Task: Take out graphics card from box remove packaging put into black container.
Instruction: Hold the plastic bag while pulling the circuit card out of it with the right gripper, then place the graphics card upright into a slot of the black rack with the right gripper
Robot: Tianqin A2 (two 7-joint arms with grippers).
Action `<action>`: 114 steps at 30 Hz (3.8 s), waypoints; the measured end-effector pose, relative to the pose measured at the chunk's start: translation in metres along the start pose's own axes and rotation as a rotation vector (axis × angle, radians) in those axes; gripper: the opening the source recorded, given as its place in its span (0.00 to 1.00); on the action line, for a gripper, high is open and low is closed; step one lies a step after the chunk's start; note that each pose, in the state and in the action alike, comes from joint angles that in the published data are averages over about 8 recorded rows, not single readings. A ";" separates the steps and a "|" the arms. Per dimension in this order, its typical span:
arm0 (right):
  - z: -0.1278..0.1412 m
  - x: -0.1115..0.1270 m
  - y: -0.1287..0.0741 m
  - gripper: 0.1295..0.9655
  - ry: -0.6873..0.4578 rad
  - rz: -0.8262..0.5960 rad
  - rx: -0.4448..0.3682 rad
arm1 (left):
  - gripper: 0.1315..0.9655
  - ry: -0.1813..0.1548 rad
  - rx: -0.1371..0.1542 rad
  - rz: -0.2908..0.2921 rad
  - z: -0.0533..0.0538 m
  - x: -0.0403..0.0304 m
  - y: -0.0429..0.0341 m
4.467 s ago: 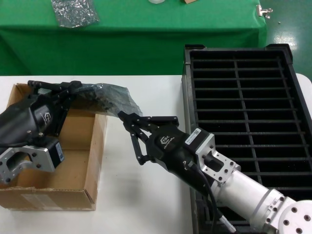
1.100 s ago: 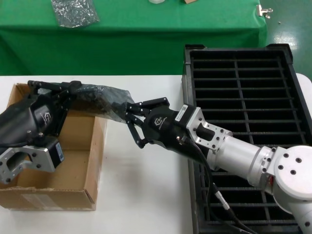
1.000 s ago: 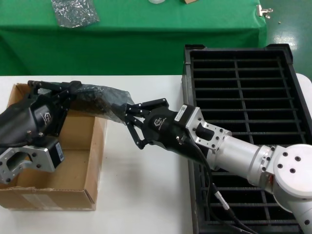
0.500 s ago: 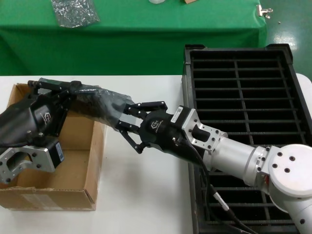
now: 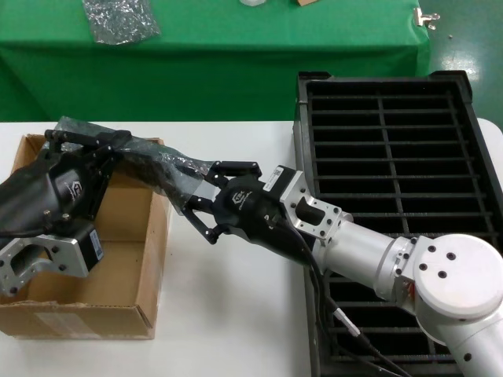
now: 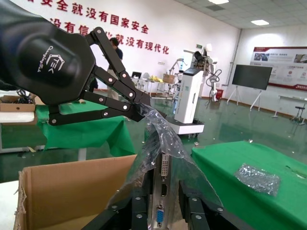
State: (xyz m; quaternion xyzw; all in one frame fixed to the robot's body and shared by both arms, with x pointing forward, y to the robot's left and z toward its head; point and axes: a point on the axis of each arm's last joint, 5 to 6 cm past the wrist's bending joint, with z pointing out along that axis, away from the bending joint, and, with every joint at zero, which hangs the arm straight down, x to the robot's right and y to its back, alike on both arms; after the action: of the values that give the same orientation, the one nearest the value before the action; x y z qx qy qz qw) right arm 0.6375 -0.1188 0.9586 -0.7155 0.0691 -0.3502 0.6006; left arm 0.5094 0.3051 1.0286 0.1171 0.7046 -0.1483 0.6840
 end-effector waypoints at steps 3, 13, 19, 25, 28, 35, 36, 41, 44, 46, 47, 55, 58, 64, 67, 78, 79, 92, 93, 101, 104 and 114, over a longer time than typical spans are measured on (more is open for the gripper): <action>0.002 -0.002 0.001 0.17 -0.001 0.012 0.000 | 0.01 0.000 0.000 0.000 0.000 0.0000 0.0000; 0.009 -0.007 0.003 0.08 -0.006 0.046 0.005 | 0.01 0.000 0.000 0.000 0.000 0.0000 0.0000; 0.010 -0.009 0.002 0.04 -0.006 0.067 0.009 | 0.01 0.000 0.000 0.000 0.000 0.0000 0.0000; 0.007 -0.014 0.001 0.03 0.004 0.108 0.009 | 0.01 0.000 0.000 0.000 0.000 0.0000 0.0000; 0.005 -0.017 0.003 0.03 0.010 0.132 0.007 | 0.01 0.000 0.000 0.000 0.000 0.0000 0.0000; 0.004 -0.022 0.008 0.09 0.026 0.178 0.000 | 0.01 0.000 0.000 0.000 0.000 0.0000 0.0000; 0.004 -0.022 0.009 0.10 0.028 0.182 0.000 | 0.01 0.000 0.000 0.000 0.000 0.0000 0.0000; 0.007 -0.021 0.010 0.17 0.036 0.203 0.009 | 0.01 0.000 0.000 0.000 0.000 0.0000 0.0000; 0.011 -0.020 0.010 0.22 0.037 0.217 0.018 | 0.01 0.000 0.000 0.000 0.000 0.0000 0.0000; 0.013 -0.019 0.009 0.25 0.036 0.227 0.024 | 0.01 0.000 0.000 0.000 0.000 0.0000 0.0000; 0.015 -0.018 0.009 0.25 0.035 0.231 0.026 | 0.01 0.000 0.000 0.000 0.000 0.0000 0.0000; 0.023 -0.018 0.010 0.21 0.028 0.253 0.034 | 0.01 0.000 0.000 0.000 0.000 0.0000 0.0000; 0.025 -0.018 0.010 0.18 0.026 0.256 0.035 | 0.01 0.000 0.000 0.000 0.000 0.0000 0.0000; 0.024 -0.018 0.009 0.09 0.026 0.253 0.038 | 0.01 0.000 0.000 0.000 0.000 0.0000 0.0000; 0.021 -0.018 0.008 0.09 0.027 0.248 0.041 | 0.01 0.000 0.000 0.000 0.000 0.0000 0.0000; -0.008 -0.019 0.001 0.07 0.037 0.203 0.049 | 0.01 0.000 0.000 0.000 0.000 0.0000 0.0000; -0.012 -0.019 0.000 0.07 0.040 0.198 0.050 | 0.01 0.000 0.000 0.000 0.000 0.0000 0.0000; -0.080 -0.015 -0.013 0.07 0.065 0.088 0.009 | 0.01 0.000 0.000 0.000 0.000 0.0000 0.0000; -0.088 -0.012 -0.015 0.07 0.068 0.072 -0.001 | 0.01 0.000 0.000 0.000 0.000 0.0000 0.0000; -0.154 0.009 -0.048 0.07 0.105 -0.100 -0.110 | 0.01 0.000 0.000 0.000 0.000 0.0000 0.0000; -0.176 0.017 -0.064 0.07 0.109 -0.175 -0.158 | 0.01 0.000 0.000 0.000 0.000 0.0000 0.0000; -0.227 0.038 -0.107 0.07 0.070 -0.379 -0.404 | 0.01 0.000 0.000 0.000 0.000 0.0000 0.0000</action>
State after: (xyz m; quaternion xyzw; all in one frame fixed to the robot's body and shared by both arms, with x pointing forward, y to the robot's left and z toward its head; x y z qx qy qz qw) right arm 0.4985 -0.2939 1.0790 -0.8083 0.0234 -0.4599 0.3668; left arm 0.5094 0.3051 1.0286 0.1171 0.7046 -0.1483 0.6840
